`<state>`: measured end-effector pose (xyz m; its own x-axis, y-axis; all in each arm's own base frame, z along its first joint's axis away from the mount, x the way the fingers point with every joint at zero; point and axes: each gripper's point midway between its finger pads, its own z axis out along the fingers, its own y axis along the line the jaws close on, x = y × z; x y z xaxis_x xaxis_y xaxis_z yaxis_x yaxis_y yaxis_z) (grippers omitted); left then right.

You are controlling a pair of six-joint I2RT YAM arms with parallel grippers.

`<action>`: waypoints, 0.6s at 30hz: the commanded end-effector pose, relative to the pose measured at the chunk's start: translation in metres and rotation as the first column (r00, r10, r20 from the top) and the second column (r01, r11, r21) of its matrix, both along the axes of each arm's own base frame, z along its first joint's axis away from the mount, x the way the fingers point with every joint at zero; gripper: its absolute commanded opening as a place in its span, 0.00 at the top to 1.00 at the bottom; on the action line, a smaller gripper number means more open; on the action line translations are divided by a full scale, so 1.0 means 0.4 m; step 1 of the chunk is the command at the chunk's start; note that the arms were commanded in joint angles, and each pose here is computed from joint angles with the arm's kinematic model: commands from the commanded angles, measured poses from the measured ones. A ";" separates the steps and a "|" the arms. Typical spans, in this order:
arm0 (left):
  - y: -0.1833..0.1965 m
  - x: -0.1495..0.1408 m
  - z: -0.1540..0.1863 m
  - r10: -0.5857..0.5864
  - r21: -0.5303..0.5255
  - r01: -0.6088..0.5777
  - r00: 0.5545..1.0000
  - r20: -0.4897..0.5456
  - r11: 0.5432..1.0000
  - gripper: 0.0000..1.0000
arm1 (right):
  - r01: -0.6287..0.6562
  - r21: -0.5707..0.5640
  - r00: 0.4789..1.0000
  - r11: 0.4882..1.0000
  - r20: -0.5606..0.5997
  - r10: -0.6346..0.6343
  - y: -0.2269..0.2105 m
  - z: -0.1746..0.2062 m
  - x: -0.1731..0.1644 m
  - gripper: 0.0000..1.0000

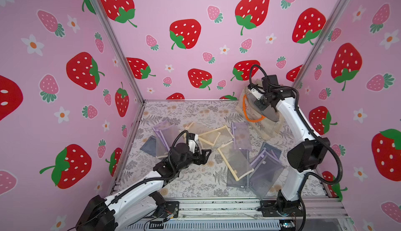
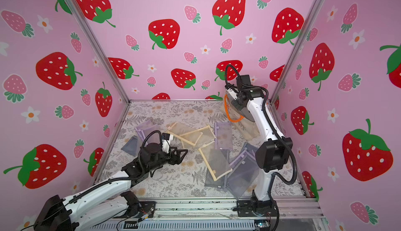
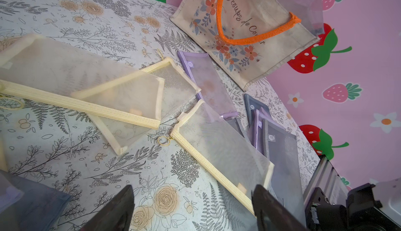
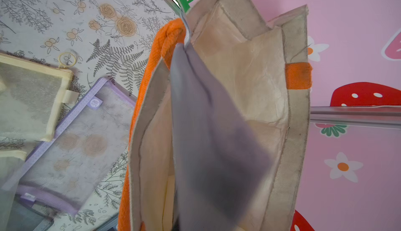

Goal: Put the pencil pouch into the canvas bag
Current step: Place the pencil pouch in the canvas bag.

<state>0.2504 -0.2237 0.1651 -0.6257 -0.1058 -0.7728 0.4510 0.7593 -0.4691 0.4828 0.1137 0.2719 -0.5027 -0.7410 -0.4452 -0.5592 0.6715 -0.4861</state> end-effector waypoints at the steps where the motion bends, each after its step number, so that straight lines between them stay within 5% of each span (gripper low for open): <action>1: -0.002 0.004 0.025 -0.010 -0.018 0.010 0.999 0.037 1.000 0.13 | 0.061 0.016 0.997 0.998 -0.040 -0.060 -0.028 -0.046 0.025 1.00; 13: 0.003 0.013 0.007 0.000 -0.003 0.000 1.000 0.022 1.000 0.13 | 0.150 0.114 0.985 0.982 -0.104 -0.138 -0.013 -0.106 0.090 1.00; 18: -0.002 0.018 -0.003 -0.002 0.005 0.002 1.000 0.002 1.000 0.13 | 0.152 0.138 0.985 0.979 -0.103 -0.139 0.006 -0.104 0.096 0.74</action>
